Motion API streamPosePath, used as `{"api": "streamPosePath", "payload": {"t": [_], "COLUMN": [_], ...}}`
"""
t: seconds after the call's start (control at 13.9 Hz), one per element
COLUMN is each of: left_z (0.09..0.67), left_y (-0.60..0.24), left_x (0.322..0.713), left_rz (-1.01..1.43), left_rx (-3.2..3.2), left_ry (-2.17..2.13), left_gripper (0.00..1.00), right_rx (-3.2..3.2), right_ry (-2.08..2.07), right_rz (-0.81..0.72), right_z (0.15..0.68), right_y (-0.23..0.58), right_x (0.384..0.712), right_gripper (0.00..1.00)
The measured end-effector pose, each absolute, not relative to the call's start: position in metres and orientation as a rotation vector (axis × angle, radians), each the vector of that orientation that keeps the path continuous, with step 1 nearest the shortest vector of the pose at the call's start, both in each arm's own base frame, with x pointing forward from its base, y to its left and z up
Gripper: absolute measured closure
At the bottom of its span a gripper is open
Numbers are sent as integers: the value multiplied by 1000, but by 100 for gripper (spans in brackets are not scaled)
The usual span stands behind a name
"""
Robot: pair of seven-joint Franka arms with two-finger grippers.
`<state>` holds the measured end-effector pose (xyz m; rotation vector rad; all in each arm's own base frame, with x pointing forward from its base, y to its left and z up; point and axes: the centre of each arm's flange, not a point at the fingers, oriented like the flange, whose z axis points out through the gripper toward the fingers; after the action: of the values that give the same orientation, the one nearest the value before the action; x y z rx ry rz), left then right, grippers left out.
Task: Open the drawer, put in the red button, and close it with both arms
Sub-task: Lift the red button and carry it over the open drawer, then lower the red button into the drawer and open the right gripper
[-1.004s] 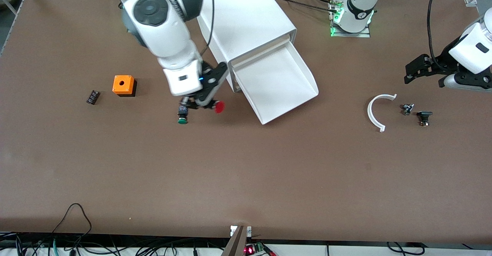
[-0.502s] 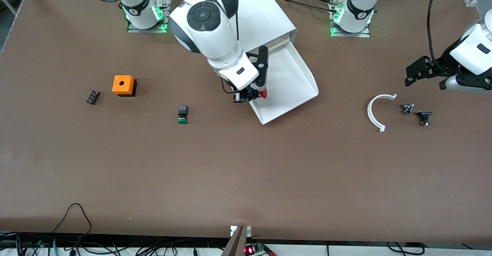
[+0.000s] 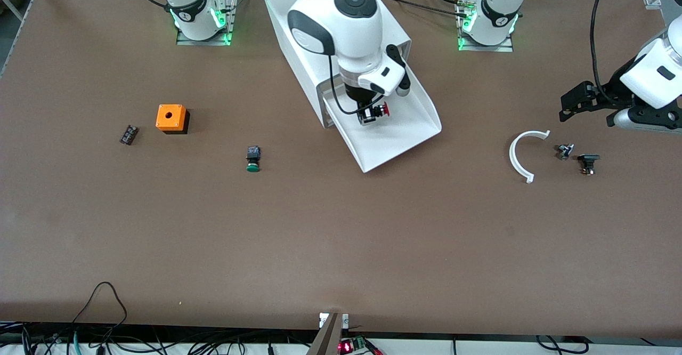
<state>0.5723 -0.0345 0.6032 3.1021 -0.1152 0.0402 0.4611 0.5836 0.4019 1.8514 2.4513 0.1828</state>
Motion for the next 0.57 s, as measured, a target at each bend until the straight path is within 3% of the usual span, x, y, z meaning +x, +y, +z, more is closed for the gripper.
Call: {"api": "streamPosePath", "payload": {"t": [0.57], "left_z": [603], "left_y": [-33], "left_x": [572], "left_rz": [40], "left_rx": [3102], "left_ry": [-112], "left_gripper": [0], "right_rx": [1786], "right_ry": [2489], "right_rz": [87], "right_z": [352], "right_y": [596], "right_x": [451], "right_gripper": [66]}}
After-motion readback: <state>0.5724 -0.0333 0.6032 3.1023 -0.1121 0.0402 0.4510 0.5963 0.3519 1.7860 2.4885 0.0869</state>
